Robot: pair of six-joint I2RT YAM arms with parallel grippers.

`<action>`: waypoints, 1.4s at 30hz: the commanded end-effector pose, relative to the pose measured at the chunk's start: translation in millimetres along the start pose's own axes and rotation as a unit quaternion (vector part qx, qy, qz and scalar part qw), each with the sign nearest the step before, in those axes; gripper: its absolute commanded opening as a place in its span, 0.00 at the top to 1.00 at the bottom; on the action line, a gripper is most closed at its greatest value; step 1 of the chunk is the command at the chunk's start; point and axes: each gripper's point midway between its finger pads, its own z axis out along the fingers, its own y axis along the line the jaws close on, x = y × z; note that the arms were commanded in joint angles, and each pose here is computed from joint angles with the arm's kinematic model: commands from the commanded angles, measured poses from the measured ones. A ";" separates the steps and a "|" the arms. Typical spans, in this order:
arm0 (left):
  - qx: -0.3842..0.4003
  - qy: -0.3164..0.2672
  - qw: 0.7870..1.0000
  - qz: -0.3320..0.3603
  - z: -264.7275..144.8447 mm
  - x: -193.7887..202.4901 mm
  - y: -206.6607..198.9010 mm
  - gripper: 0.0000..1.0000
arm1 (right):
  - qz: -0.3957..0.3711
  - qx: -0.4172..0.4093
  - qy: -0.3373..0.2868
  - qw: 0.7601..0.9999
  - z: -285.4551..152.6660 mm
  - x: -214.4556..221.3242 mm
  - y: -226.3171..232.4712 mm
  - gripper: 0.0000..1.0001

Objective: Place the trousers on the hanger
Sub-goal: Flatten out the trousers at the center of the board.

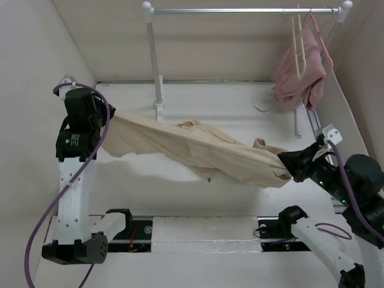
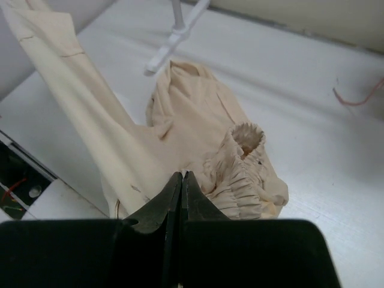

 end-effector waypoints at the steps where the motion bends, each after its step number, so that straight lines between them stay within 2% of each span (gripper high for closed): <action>1: -0.031 -0.123 0.992 -0.014 -27.6 -60.9 8.8 1.00 | -0.028 0.031 -0.025 0.999 -35.6 -21.5 -4.8 1.00; 4: -0.045 -0.162 0.985 -0.026 -50.5 -85.3 9.8 1.00 | -0.035 0.044 -0.075 0.996 -52.6 -61.2 -3.9 1.00; 5: -0.040 -0.192 0.980 -0.035 -67.2 -106.1 3.1 1.00 | -0.037 0.045 -0.091 0.994 -57.5 -75.1 -2.3 1.00; 7: -0.034 -0.214 0.976 -0.038 -77.7 -125.8 -6.7 1.00 | -0.060 0.050 -0.142 0.987 -73.6 -117.1 1.6 1.00; 8: -0.011 -0.241 0.969 -0.042 -99.3 -147.6 -21.1 1.00 | -0.075 0.047 -0.162 0.983 -81.1 -132.5 4.8 1.00; 10: -0.004 -0.256 0.966 -0.044 -102.7 -164.3 -32.9 1.00 | -0.096 0.035 -0.213 0.972 -95.4 -178.9 16.1 1.00; 11: 0.012 -0.272 0.961 -0.040 -109.1 -180.2 -47.5 1.00 | -0.111 0.024 -0.222 0.968 -85.8 -203.1 20.1 1.00; 12: 0.013 -0.272 0.961 -0.040 -109.1 -180.4 -47.7 1.00 | -0.112 0.024 -0.232 0.966 -91.9 -207.5 22.0 1.00; 15: 0.015 -0.263 0.964 -0.032 -93.8 -179.8 -54.8 1.00 | -0.093 0.040 -0.177 0.979 -56.4 -193.7 7.6 1.00; 16: 0.012 -0.251 0.968 -0.024 -82.8 -172.5 -53.8 1.00 | -0.081 0.044 -0.135 0.986 -31.1 -174.8 -0.8 1.00; 19: -0.017 -0.229 0.973 0.001 -54.3 -156.8 -43.2 1.00 | -0.063 0.054 -0.064 0.995 9.2 -130.4 -16.0 1.00; 21: -0.038 -0.222 0.974 0.016 -34.4 -147.9 -35.2 1.00 | -0.051 0.086 -0.047 0.994 27.6 -112.3 -32.6 1.00; 25: -0.088 -0.170 0.981 0.045 39.8 -109.1 -9.4 1.00 | -0.032 0.161 0.002 0.986 86.5 -66.9 -79.9 1.00; 26: -0.084 -0.162 0.982 0.044 55.5 -105.1 -13.1 1.00 | -0.025 0.172 0.020 0.985 118.3 -52.9 -95.4 1.00; 27: -0.094 -0.131 0.986 0.051 89.9 -88.1 -11.0 1.00 | -0.014 0.174 0.022 0.984 133.8 -50.1 -107.0 1.00; 28: -0.088 -0.128 0.987 0.050 103.4 -89.6 -18.4 1.00 | -0.012 0.179 0.007 0.984 152.3 -57.1 -117.9 1.00; 29: -0.088 -0.122 0.987 0.054 116.2 -86.3 -25.0 1.00 | 0.008 0.187 0.026 0.982 181.7 -47.3 -129.5 1.00; 30: -0.109 -0.094 0.987 0.068 151.1 -67.8 -22.7 1.00 | 0.014 0.212 0.023 0.977 190.0 -52.2 -146.9 1.00; 31: -0.098 -0.111 0.987 0.060 151.8 -89.1 -40.6 1.00 | 0.021 0.223 0.013 0.975 200.3 -60.4 -154.0 1.00; 32: -0.101 -0.090 0.988 0.074 158.2 -81.8 -45.9 1.00 | 0.024 0.235 0.009 0.972 208.5 -65.5 -161.4 0.92; 33: -0.105 -0.058 0.989 0.088 183.0 -62.8 -48.5 0.93 | 0.028 0.230 0.008 0.973 223.8 -75.3 -167.4 0.79; 34: -0.082 -0.069 0.991 0.080 176.2 -79.2 -66.5 0.83 | 0.034 0.226 0.022 0.973 227.1 -73.4 -169.4 0.53; 35: -0.080 -0.056 0.991 0.095 180.7 -73.3 -65.7 0.66 | 0.033 0.221 0.028 0.974 228.7 -74.9 -168.2 0.40; 36: -0.069 -0.052 0.992 0.097 176.6 -72.5 -68.9 0.35 | 0.027 0.209 0.029 0.977 230.7 -78.1 -160.8 0.30; 37: -0.071 -0.029 0.991 0.106 178.6 -54.1 -63.0 0.27 | 0.017 0.200 0.038 0.979 231.8 -70.7 -152.5 0.18; 38: -0.071 -0.016 0.992 0.108 176.3 -44.4 -57.8 0.21 | 0.011 0.202 0.041 0.978 228.0 -65.5 -149.3 0.14; 39: -0.032 -0.003 0.994 0.107 154.1 -39.1 -68.9 0.21 | 0.010 0.205 0.049 0.977 223.3 -55.0 -149.6 0.13; 40: -0.045 0.048 0.990 0.124 158.4 6.1 -44.6 0.24 | 0.012 0.203 0.063 0.977 211.1 -30.6 -145.6 0.15; 41: -0.036 0.060 0.989 0.130 150.8 25.7 -42.1 0.40 | 0.015 0.203 0.070 0.976 205.0 -15.3 -144.2 0.24; 42: -0.008 0.049 0.990 0.131 117.1 28.3 -49.6 0.52 | 0.017 0.196 0.081 0.977 199.1 3.2 -140.1 0.42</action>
